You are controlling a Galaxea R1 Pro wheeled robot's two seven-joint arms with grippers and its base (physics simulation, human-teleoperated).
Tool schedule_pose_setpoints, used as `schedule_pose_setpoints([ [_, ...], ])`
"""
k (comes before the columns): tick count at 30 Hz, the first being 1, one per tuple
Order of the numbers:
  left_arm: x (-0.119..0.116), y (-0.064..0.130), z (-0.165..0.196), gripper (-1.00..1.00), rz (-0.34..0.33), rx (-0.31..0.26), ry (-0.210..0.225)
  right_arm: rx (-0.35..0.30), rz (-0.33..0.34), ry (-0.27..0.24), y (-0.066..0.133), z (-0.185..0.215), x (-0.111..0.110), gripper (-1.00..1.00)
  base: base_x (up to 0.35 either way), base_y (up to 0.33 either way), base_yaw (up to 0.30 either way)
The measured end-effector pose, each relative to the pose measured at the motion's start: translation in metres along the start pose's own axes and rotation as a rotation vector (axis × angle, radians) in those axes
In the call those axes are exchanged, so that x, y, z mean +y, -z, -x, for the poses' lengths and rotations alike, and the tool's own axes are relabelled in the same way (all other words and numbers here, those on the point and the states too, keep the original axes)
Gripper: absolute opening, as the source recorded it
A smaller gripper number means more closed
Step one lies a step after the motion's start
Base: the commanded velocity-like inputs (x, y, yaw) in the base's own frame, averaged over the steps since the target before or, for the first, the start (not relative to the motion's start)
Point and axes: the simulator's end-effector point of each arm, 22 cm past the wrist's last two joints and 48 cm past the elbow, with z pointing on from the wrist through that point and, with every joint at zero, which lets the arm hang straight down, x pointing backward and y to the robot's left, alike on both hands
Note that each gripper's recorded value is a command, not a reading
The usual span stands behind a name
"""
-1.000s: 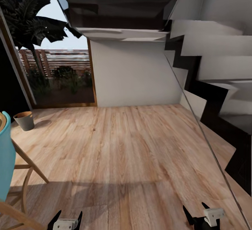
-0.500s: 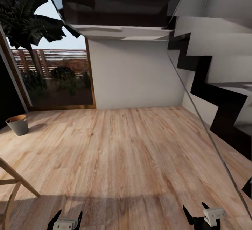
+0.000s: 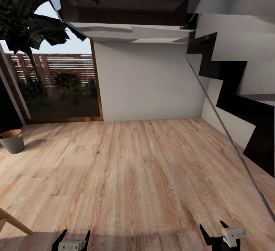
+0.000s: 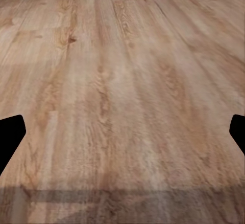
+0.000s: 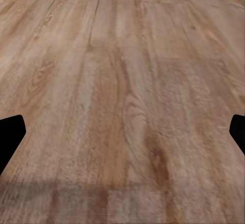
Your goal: Put the three can of soda from the living room inside the tash can in the kitchen.
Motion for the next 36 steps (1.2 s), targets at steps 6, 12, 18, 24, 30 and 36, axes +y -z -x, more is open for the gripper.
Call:
schedule_pose_setpoints([
  [6, 0.0000, 0.0000, 0.0000, 1.00, 0.000, 0.000, 0.000, 0.000, 0.000, 0.000, 0.0000, -0.0001, 0.0001, 1.00, 0.323, 0.000, 0.000],
  [12, 0.0001, 0.0000, 0.0000, 1.00, 0.000, 0.000, 0.000, 0.000, 0.002, 0.000, -0.0001, 0.0000, 0.0006, 1.00, 0.323, 0.000, 0.000],
  [18, 0.0002, 0.0000, 0.0001, 1.00, 0.001, -0.001, 0.000, -0.001, 0.002, 0.001, -0.0002, 0.0003, 0.0007, 1.00, 0.323, 0.000, 0.003],
  [24, 0.0001, 0.0000, 0.0001, 1.00, 0.001, -0.001, 0.000, -0.001, 0.002, 0.001, -0.0002, 0.0006, 0.0006, 1.00, 0.323, 0.000, 0.063],
  [30, 0.0002, 0.0000, 0.0002, 1.00, 0.001, -0.001, 0.000, -0.001, 0.002, 0.001, -0.0002, 0.0006, 0.0006, 1.00, 0.323, 0.000, 0.138],
  [36, -0.0002, 0.0000, 0.0002, 1.00, 0.000, -0.001, 0.000, -0.001, 0.002, 0.001, -0.0002, 0.0006, 0.0007, 1.00, 0.324, 0.000, 0.193],
])
